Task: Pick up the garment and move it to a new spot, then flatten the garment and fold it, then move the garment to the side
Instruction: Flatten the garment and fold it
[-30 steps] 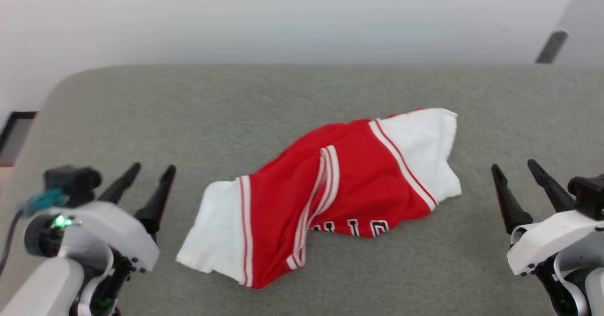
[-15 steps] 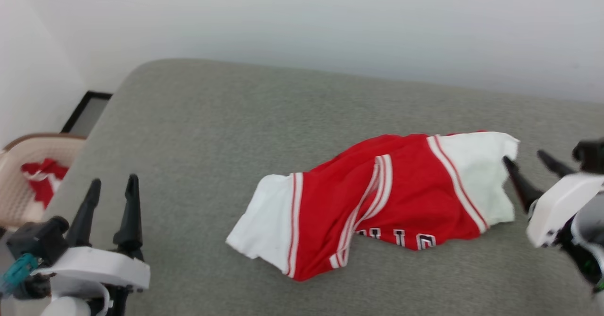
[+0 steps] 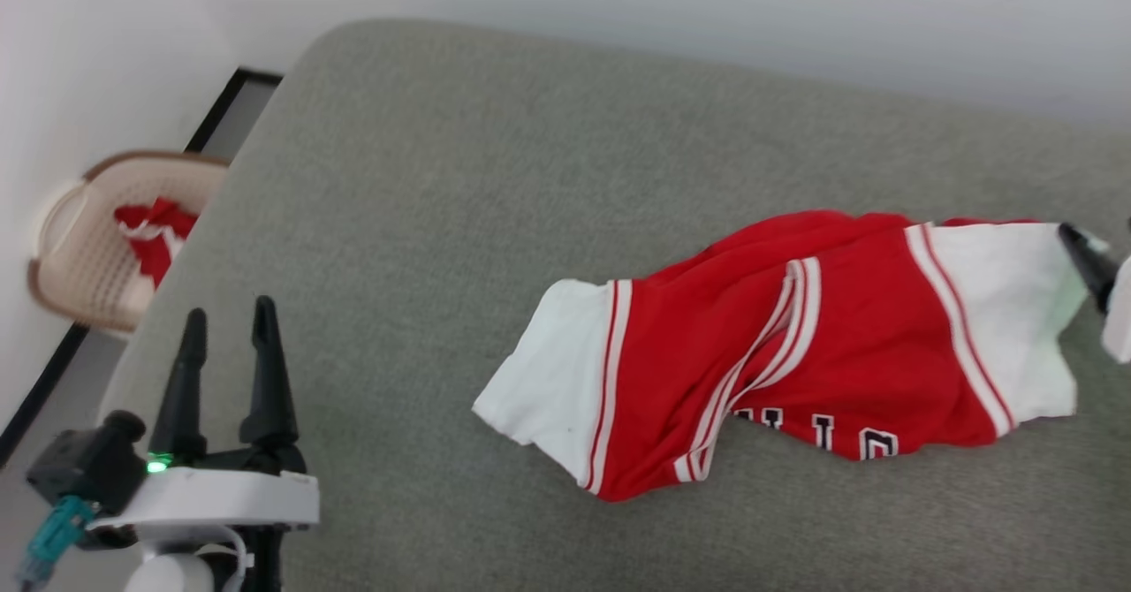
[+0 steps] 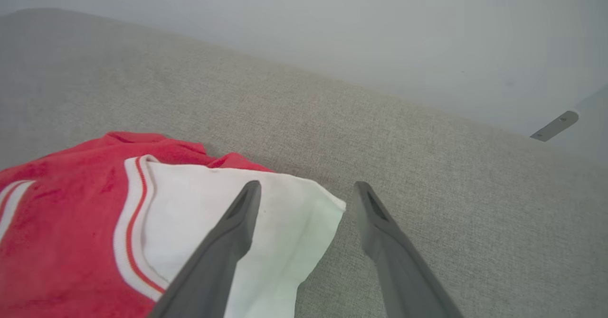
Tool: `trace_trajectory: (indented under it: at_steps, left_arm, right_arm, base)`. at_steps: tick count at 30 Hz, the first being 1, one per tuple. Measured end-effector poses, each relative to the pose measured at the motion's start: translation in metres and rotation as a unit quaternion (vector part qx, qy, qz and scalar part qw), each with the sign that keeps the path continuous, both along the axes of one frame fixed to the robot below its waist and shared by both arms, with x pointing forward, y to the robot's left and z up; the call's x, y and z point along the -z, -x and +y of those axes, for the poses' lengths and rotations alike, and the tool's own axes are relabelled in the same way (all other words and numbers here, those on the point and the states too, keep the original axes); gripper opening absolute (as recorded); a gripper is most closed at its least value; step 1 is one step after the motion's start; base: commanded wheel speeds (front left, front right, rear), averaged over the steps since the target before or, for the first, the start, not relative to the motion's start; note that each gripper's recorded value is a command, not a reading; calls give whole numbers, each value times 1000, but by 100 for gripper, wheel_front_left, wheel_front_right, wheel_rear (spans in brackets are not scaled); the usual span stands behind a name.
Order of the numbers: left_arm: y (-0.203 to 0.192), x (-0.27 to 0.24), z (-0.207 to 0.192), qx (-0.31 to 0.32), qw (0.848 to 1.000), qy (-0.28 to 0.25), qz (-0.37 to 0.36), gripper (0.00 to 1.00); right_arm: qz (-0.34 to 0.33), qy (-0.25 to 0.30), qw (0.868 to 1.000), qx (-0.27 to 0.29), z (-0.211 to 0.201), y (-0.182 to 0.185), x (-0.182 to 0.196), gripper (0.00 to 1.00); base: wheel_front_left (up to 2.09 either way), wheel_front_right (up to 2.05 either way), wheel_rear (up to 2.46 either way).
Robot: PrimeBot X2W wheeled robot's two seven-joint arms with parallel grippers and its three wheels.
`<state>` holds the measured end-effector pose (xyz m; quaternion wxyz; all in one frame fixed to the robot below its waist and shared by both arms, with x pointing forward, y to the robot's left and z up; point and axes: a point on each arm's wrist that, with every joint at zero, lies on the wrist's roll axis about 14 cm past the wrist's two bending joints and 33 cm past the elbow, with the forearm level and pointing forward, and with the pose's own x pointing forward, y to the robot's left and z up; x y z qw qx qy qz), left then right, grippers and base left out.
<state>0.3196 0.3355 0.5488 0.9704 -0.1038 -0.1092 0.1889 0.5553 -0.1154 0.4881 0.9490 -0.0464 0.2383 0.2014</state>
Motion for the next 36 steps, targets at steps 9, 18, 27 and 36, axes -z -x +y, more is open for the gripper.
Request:
trace_trajectory:
  at_steps: [9, 18, 27, 36]
  left_arm:
    - [-4, 26, 1, -19, 999, 6, 32, 100]
    - [-3, 38, 5, -34, 998, 14, 47, 100]
    - [-5, 34, 1, -28, 999, 20, 36, 100]
    - [-2, 26, 3, -28, 999, 16, 23, 100]
  right_arm:
    - [96, 10, 995, -6, 9, -17, 55, 100]
    - [174, -2, 985, 4, 13, -16, 91, 0]
    - [174, -2, 985, -9, 19, -11, 84, 0]
    - [67, -32, 996, -57, 37, -10, 30, 0]
  base:
    - [0, 0, 0]
    - [0, 0, 0]
    - [0, 0, 0]
    - [0, 0, 0]
